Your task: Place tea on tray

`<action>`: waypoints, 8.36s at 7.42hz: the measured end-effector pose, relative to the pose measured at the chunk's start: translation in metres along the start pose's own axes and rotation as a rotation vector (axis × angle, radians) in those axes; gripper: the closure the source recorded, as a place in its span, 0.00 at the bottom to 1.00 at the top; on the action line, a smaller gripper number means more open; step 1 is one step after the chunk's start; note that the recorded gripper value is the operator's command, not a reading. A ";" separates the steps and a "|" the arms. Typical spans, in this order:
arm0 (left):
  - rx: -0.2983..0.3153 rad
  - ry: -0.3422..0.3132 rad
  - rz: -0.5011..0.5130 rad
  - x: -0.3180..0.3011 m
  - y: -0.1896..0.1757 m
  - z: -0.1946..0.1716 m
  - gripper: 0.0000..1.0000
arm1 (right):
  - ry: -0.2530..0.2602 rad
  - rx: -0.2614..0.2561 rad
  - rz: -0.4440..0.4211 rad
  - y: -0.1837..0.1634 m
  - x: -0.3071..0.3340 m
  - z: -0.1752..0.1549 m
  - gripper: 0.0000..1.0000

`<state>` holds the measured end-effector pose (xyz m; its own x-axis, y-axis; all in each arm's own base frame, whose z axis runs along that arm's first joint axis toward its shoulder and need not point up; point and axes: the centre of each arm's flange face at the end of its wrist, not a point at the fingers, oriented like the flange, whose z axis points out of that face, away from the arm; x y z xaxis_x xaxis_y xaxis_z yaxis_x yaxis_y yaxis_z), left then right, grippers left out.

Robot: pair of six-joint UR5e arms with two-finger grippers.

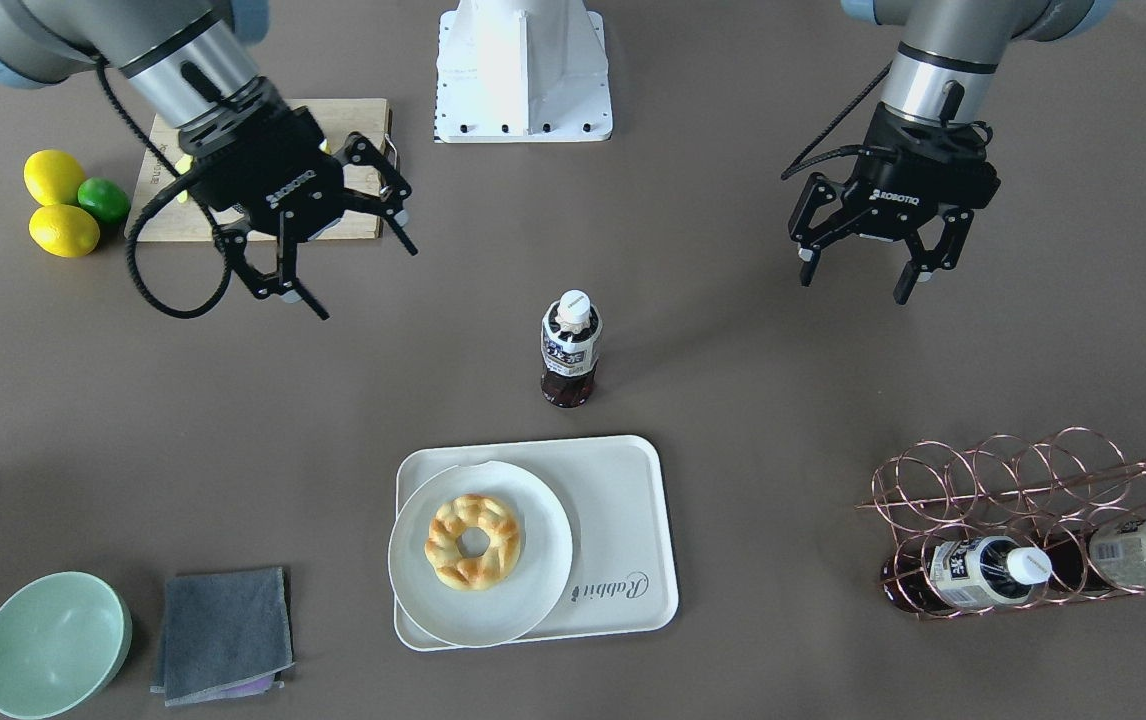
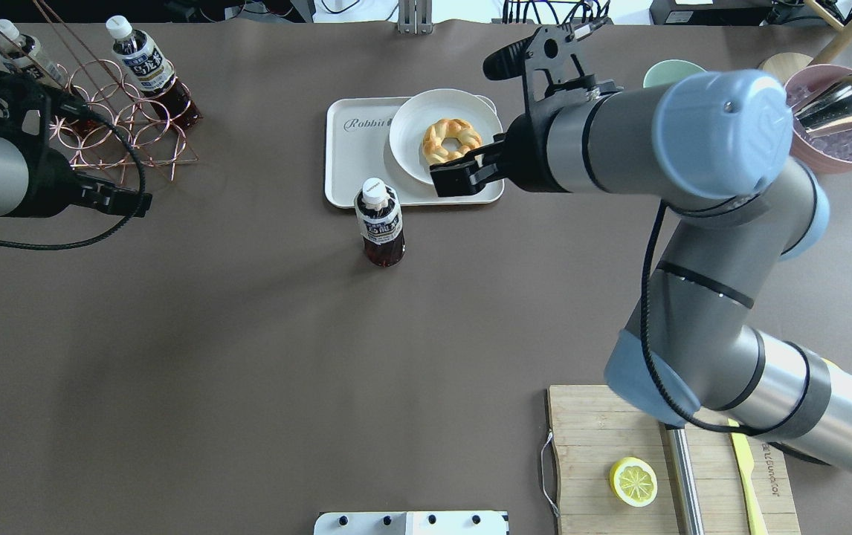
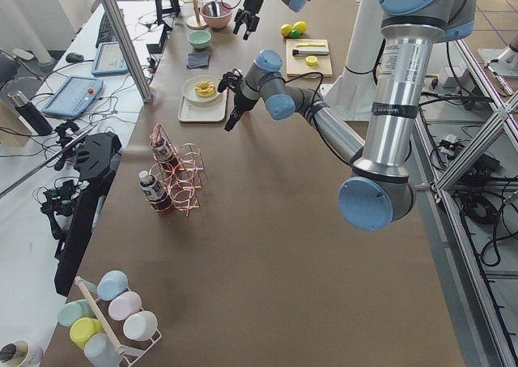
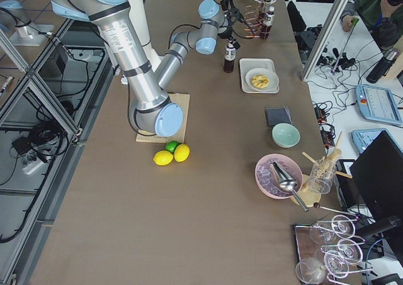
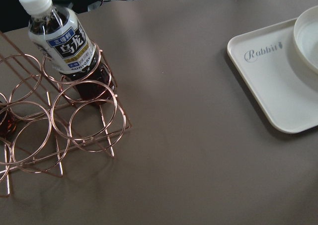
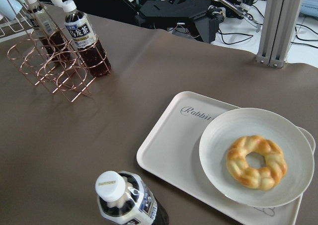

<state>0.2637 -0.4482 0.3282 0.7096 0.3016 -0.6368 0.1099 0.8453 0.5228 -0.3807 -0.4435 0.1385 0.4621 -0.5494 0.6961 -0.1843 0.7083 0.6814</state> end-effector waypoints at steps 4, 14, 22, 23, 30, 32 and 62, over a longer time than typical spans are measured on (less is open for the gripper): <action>-0.075 0.065 0.068 -0.087 0.051 0.015 0.00 | 0.111 0.068 0.023 0.017 -0.108 0.040 0.02; -0.072 0.066 0.075 -0.105 0.067 0.017 0.00 | 0.209 0.195 0.067 0.040 -0.106 0.135 0.23; -0.069 0.066 0.074 -0.105 0.064 0.017 0.00 | 0.228 0.218 0.045 0.031 -0.111 0.138 0.88; -0.069 0.066 0.074 -0.105 0.064 0.017 0.00 | 0.229 0.216 0.043 0.032 -0.111 0.138 1.00; -0.061 0.065 0.070 -0.107 0.061 0.014 0.00 | 0.236 0.271 0.055 -0.045 -0.085 0.121 1.00; -0.071 0.083 0.055 -0.114 0.059 0.008 0.00 | 0.287 0.262 0.072 -0.102 -0.087 0.158 1.00; -0.392 0.024 -0.085 -0.458 0.197 -0.086 0.00 | 0.475 -0.570 0.435 0.269 0.542 -0.210 0.00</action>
<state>-0.0993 -0.3823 0.6739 0.6925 0.2297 -0.6839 -0.1098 0.9705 0.2147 0.0022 -0.4576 0.6513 0.7889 -0.0234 0.6141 -0.0246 0.9973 0.0696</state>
